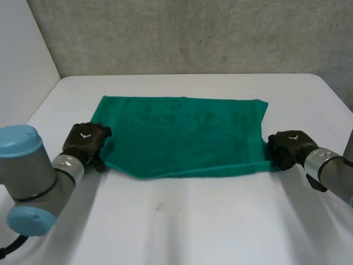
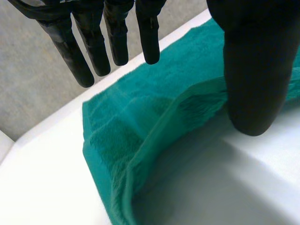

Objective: Fold the towel.

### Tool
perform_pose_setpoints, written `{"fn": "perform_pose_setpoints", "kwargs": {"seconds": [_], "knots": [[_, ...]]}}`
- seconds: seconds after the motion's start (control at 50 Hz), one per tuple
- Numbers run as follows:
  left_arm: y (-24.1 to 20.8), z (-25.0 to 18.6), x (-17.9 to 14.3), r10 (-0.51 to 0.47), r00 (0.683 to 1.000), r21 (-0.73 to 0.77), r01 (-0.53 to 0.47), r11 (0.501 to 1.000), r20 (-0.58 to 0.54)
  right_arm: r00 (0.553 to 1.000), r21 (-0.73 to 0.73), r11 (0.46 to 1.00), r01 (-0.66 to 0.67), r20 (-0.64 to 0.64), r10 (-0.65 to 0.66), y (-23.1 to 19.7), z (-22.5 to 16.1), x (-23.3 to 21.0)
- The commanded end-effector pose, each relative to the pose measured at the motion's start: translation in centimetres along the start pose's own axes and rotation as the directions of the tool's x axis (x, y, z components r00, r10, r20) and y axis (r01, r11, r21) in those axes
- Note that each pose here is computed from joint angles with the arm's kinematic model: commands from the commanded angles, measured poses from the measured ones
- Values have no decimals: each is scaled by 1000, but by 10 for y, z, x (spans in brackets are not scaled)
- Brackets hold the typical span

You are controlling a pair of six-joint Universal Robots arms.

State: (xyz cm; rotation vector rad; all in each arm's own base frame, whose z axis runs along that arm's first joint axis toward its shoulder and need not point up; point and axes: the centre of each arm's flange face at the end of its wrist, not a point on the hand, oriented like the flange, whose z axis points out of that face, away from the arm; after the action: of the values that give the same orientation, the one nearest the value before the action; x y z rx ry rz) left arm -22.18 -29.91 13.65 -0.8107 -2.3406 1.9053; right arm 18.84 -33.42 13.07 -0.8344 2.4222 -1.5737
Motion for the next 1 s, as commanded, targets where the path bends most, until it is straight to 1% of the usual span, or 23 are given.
{"fn": "perform_pose_setpoints", "kwargs": {"seconds": [0.02, 0.16, 0.44, 0.5, 0.56, 0.66, 0.72, 0.84, 0.9, 1.0], "knots": [[5, 10, -36, -37, 999, -50, 38, 998, 34, 1000, 13, 1000, 7, -11, -7, -2, -2, 2], [12, 18, -49, -47, 997, -65, 51, 997, 63, 999, 12, 1000, 6, -35, -6, -1, -1, 8], [28, 33, -46, -60, 998, -96, 64, 993, 35, 999, 16, 1000, 6, -40, -6, 0, 0, 9], [28, 35, -48, -62, 997, -93, 65, 994, 40, 999, 13, 1000, 11, -37, -10, 0, -1, 8], [24, 34, -57, -61, 996, -84, 66, 994, 70, 999, 8, 1000, 15, -36, -14, 0, -1, 8], [-1, 16, -62, -47, 995, -26, 49, 998, 87, 1000, -9, 1000, 22, -12, -22, -4, -8, 5], [-6, 11, -60, -45, 995, -14, 46, 999, 87, 1000, -7, 1000, 22, -13, -22, -7, -12, 5], [-4, 9, -58, -42, 996, -24, 44, 999, 82, 1000, -27, 1000, 14, -1, -14, -3, -14, 2], [6, 15, -56, -48, 996, -48, 52, 998, 76, 1000, -41, 999, 8, 4, -8, 1, -17, 0], [7, 20, -58, -50, 996, -47, 53, 997, 78, 1000, -52, 999, 11, 11, -10, 4, -23, -3]]}}
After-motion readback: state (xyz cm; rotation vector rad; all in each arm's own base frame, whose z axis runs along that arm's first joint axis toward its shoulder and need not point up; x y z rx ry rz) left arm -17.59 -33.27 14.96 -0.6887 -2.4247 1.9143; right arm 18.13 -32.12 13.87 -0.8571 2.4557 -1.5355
